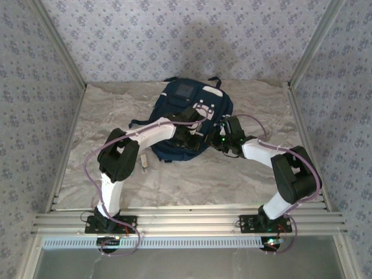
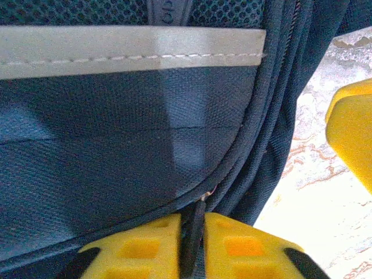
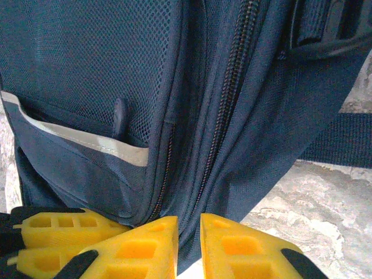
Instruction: Pack books, pencil case, and school supplies into a backpack
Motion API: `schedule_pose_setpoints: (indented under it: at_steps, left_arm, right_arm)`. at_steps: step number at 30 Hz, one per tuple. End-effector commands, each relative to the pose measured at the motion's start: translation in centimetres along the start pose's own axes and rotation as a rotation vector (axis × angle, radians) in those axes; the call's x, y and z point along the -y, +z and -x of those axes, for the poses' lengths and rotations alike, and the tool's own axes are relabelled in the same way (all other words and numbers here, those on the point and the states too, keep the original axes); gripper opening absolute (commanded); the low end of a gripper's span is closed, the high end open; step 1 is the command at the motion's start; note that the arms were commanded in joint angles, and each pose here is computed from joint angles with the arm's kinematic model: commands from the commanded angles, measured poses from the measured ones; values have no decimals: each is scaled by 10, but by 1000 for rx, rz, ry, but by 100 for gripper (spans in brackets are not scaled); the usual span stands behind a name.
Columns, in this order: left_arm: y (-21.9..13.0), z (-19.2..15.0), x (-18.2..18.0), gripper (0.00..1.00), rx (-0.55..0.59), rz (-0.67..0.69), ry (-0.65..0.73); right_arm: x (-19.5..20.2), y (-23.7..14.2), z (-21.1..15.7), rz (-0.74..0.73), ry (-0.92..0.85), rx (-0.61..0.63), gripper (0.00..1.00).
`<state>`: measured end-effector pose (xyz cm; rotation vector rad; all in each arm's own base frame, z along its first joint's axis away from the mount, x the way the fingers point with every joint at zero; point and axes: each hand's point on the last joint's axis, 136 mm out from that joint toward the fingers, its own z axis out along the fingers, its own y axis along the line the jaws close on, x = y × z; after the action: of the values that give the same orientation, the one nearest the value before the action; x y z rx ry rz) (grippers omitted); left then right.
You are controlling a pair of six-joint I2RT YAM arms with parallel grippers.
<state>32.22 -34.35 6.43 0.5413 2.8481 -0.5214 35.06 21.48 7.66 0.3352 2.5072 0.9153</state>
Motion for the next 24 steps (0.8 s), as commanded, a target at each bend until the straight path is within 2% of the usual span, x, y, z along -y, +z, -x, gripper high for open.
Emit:
schedule_pose_setpoints:
  at_steps: [1,3,7,8,18,20,23,24]
  left_arm:
    - [-3,15,-2,8,54,-8,-11]
    - [-1,13,-2,0,48,-7,-11]
    - [-3,11,-1,0,45,-14,-10]
    - [-4,11,0,0,46,-20,-12]
    - [-19,9,42,0,26,-238,-12]
    - [-24,8,47,0,27,-264,-9]
    - [-32,8,43,0,42,-242,-8]
    - [-35,9,38,0,50,-226,-10]
  right_arm:
    - [-6,-3,-1,15,-28,0,18]
    - [-5,-4,-1,12,-22,2,20]
    - [1,-7,-1,7,32,25,54]
    - [2,-7,-1,12,45,31,58]
    - [-12,27,9,127,138,67,60]
    - [-14,37,9,143,147,57,50]
    - [-4,40,12,134,181,81,12]
    - [-1,38,13,129,187,93,4]
